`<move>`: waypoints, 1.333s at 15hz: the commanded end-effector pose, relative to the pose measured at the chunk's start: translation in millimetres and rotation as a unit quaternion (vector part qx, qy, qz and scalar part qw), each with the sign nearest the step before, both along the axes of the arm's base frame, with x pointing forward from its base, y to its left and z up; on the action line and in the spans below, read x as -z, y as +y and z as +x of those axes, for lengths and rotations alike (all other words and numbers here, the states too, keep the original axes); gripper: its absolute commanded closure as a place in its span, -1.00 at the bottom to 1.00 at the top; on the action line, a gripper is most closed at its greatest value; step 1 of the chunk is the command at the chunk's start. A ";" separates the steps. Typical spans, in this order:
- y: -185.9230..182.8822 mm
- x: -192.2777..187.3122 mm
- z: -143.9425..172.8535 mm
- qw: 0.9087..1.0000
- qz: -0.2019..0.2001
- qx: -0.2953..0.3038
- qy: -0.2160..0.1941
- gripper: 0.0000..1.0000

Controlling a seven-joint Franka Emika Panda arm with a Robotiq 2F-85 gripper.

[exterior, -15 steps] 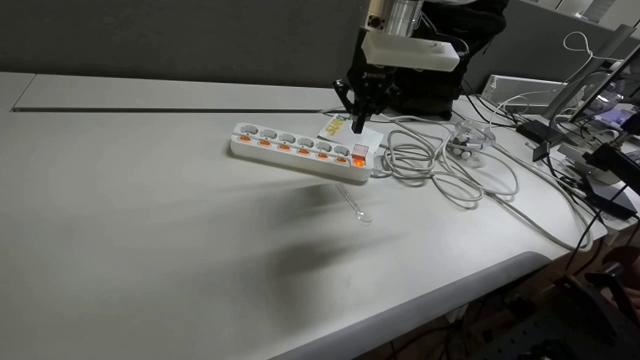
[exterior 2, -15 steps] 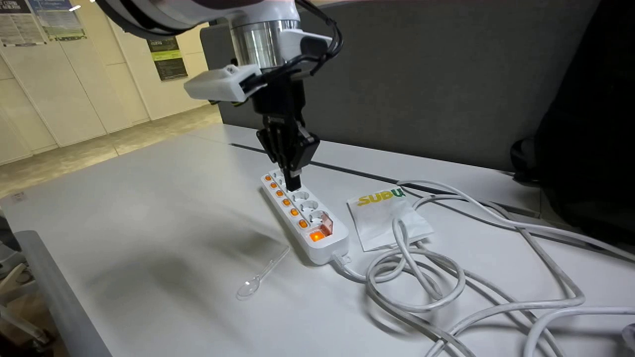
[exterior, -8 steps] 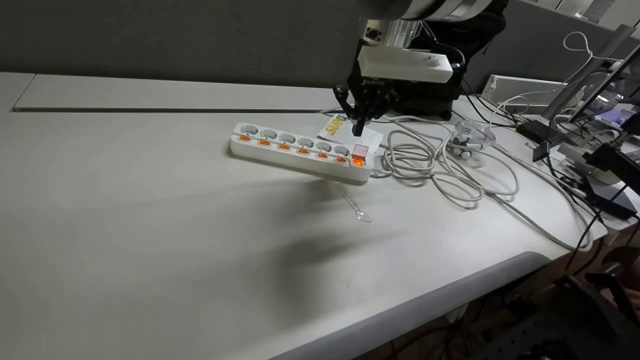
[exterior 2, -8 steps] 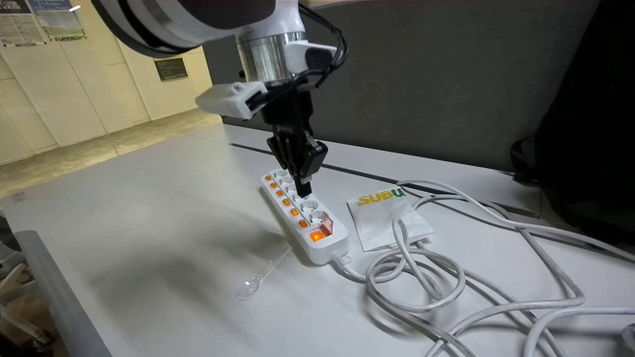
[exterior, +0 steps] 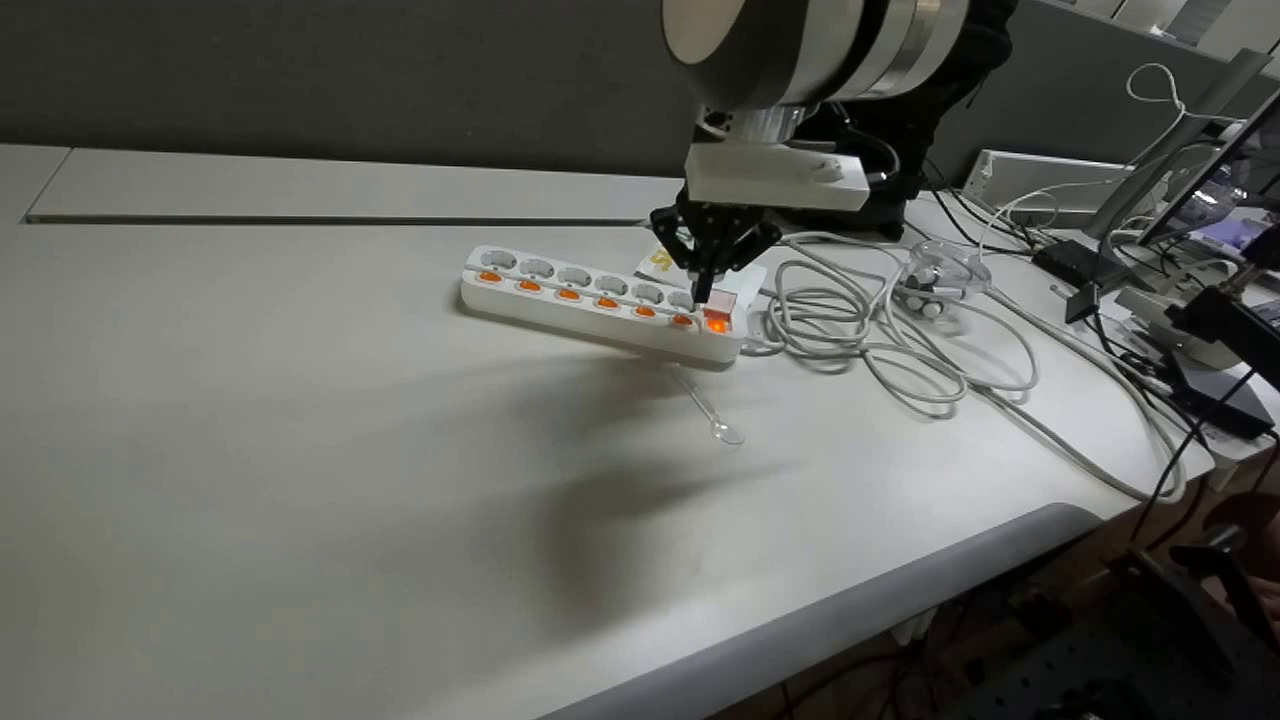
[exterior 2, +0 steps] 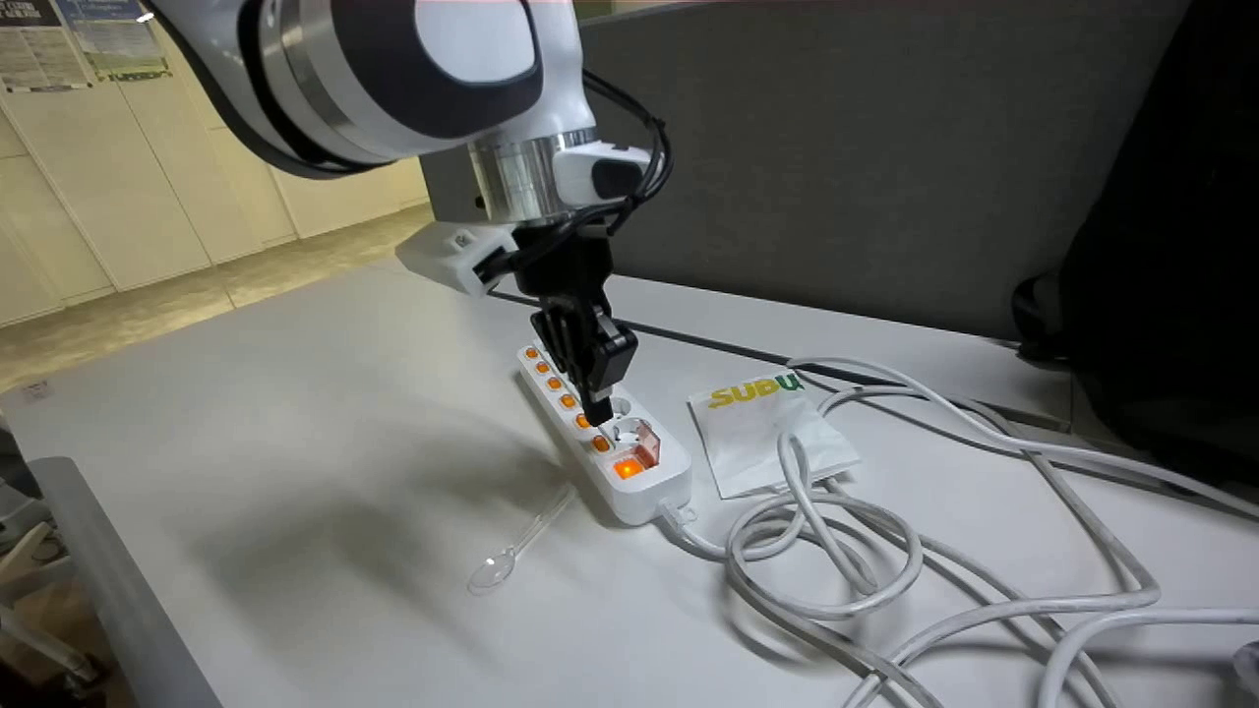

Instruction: Turn on the second switch from the right side of the adapter

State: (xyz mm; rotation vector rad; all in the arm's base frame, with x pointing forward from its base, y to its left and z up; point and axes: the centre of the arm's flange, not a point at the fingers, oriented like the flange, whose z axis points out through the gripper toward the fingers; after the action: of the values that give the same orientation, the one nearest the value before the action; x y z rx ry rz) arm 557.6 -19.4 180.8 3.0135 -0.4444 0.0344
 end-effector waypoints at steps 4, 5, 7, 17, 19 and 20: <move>10.9 7.3 2.5 0.999 0.003 0.034 -0.002 1.00; 10.6 8.7 2.1 0.999 0.004 0.036 0.000 1.00; 9.2 11.7 1.3 0.999 0.007 0.041 0.001 1.00; 4.3 18.3 4.9 0.998 0.018 0.054 -0.006 1.00; 3.3 19.5 5.7 0.998 0.019 0.054 -0.006 1.00; 2.8 20.0 6.2 0.998 0.019 0.054 -0.006 1.00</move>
State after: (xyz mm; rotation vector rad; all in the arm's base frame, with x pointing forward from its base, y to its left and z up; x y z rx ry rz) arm 556.0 -14.0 161.3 3.0254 -0.5709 0.0192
